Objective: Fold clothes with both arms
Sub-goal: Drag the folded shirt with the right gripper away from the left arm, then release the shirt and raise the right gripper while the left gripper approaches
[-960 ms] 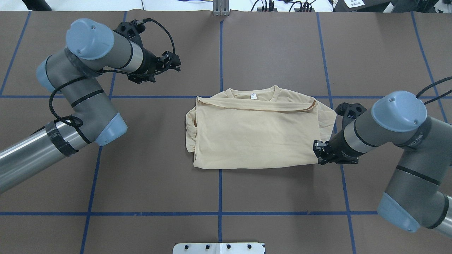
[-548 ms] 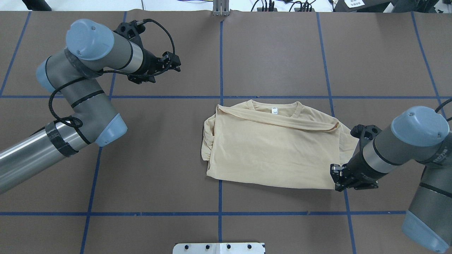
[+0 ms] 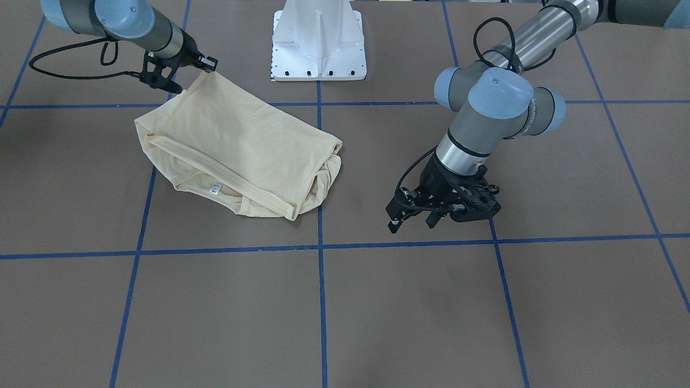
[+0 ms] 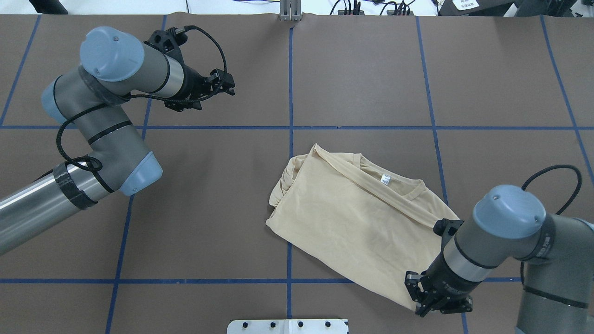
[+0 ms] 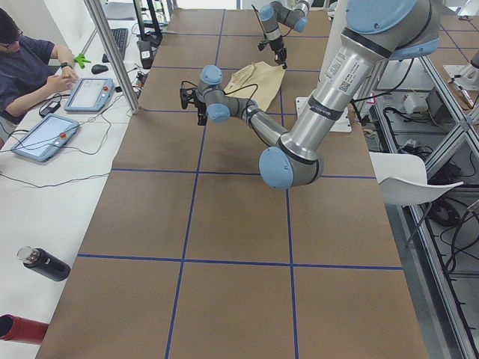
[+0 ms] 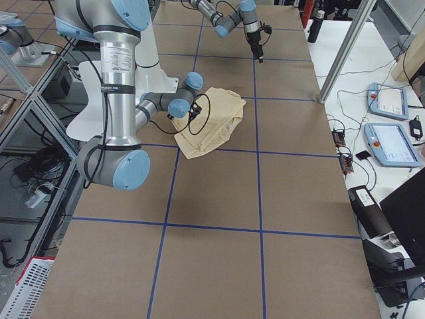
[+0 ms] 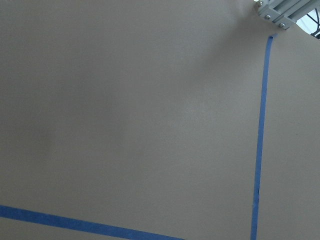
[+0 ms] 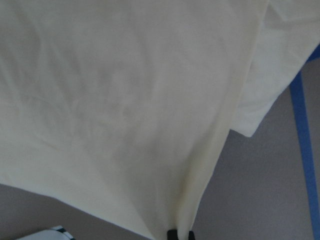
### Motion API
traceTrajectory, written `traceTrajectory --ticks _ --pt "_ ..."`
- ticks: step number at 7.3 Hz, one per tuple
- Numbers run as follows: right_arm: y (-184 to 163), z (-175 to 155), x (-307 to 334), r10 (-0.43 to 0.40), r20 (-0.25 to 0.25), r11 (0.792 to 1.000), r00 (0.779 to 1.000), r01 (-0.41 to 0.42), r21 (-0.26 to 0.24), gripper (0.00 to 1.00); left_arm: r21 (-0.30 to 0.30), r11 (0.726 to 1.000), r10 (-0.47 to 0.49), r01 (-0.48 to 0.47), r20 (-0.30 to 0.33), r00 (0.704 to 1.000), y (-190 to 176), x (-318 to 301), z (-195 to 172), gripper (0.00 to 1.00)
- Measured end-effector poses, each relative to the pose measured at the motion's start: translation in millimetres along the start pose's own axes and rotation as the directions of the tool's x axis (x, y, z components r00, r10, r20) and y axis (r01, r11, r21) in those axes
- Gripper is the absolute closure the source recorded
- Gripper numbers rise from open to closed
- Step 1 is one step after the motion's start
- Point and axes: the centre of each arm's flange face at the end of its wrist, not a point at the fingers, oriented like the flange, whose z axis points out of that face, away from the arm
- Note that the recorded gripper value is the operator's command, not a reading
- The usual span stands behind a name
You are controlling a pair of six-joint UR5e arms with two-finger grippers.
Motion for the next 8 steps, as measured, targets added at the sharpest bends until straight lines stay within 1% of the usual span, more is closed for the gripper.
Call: traceTrajectory --ticks 1,2,3,4,6,7,8 --pt "19 13 -8 -0.011 -0.012 1.0 1.0 0.011 -0.027 1.0 -0.001 1.0 -0.001 0.001 0.005 1.0 2 -3 -4 0.01" --pt "31 22 -11 -0.024 -0.022 0.999 0.999 0.023 -0.044 1.0 -0.002 1.0 -0.002 0.002 0.009 1.0 3 -4 -7 0.01" --pt "37 29 -11 -0.032 -0.031 0.998 0.999 0.031 -0.051 0.68 -0.003 1.0 -0.002 0.002 0.01 1.0 4 -4 -8 0.01" --pt "39 33 -11 -0.035 -0.037 0.998 0.999 0.033 -0.052 0.01 -0.003 1.0 -0.002 0.002 0.009 1.0 4 -4 -9 0.01" --pt "32 29 -12 -0.024 -0.032 0.999 0.999 0.022 -0.04 0.0 -0.003 1.0 -0.002 0.002 0.008 1.0 5 -3 -10 0.01" --pt "25 20 -14 -0.013 -0.014 1.0 1.0 0.013 -0.026 0.0 -0.002 1.0 -0.001 0.001 0.006 1.0 5 -2 -10 0.01" --pt "12 2 -20 0.002 0.021 1.0 1.0 -0.002 -0.002 0.0 -0.002 1.0 0.002 -0.002 0.0 1.0 6 0 -13 0.01"
